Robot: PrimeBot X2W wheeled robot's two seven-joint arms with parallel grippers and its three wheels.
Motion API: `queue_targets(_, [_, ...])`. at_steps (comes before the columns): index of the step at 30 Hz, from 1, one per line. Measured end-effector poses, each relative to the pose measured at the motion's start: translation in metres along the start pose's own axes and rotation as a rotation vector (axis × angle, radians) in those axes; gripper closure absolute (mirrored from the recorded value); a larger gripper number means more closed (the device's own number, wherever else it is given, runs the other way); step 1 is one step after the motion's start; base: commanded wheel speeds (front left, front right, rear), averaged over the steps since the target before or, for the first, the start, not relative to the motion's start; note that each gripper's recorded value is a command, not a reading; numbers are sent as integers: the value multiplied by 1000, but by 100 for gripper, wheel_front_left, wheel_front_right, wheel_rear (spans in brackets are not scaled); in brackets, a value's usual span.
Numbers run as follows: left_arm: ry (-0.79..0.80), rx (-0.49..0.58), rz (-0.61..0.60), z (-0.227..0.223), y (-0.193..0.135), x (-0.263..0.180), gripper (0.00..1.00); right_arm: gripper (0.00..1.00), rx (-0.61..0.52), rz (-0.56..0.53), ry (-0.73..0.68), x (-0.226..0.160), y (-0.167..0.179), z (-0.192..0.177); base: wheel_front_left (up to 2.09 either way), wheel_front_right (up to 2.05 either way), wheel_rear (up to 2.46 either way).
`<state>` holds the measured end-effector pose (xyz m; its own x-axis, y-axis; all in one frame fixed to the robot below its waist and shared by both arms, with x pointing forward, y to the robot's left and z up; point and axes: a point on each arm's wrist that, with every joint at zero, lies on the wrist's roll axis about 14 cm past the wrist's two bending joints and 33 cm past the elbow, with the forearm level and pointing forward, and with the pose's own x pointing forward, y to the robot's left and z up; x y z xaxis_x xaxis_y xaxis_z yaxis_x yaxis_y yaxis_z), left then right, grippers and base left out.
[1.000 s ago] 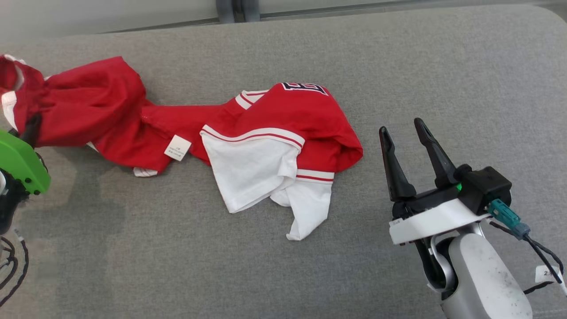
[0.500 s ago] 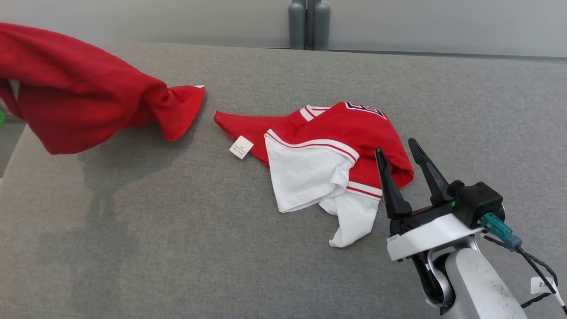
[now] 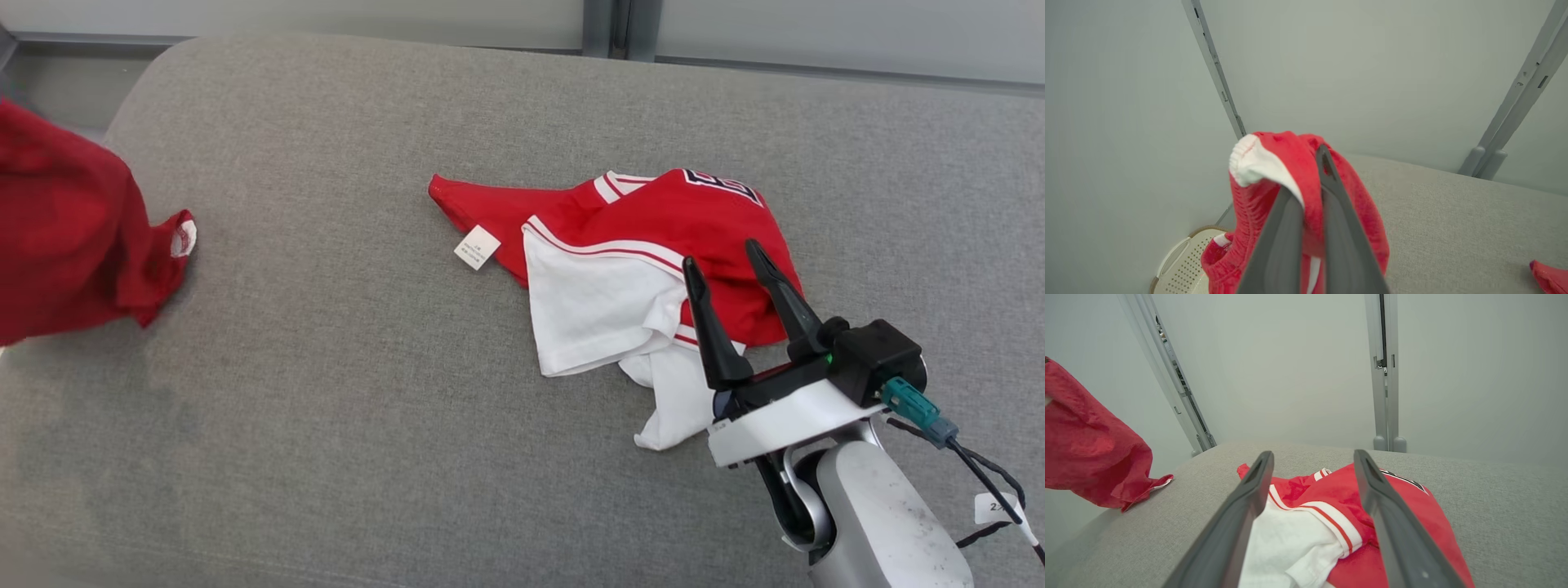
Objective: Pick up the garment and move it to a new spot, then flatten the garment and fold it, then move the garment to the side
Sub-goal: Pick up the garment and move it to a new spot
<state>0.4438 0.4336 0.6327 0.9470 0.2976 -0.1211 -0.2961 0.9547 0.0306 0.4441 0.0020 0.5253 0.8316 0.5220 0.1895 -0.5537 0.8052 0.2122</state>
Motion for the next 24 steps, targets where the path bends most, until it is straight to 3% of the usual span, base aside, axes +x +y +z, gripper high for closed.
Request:
queue_targets(9, [384,-125,31,-173,-23,-10,98,0,-7,-25,7,2,-16,-5,0,0,0])
queue_targets(10, [425,-151,38,-190,-26,-14,7,0,-10,-25,7,2,-17,-5,0,0,0])
queue_targets(11, [474,-169,38,-205,-29,-19,0,0,-11,-29,6,1,-19,-4,0,0,0])
queue_targets(16, [600,-160,29,-233,-34,-30,0,0,-21,-54,10,-2,-30,-5,0,0,0])
queue_targets(24, [606,-53,-39,-197,-25,-34,0,0,-10,-36,-6,-1,-18,1,0,0,0])
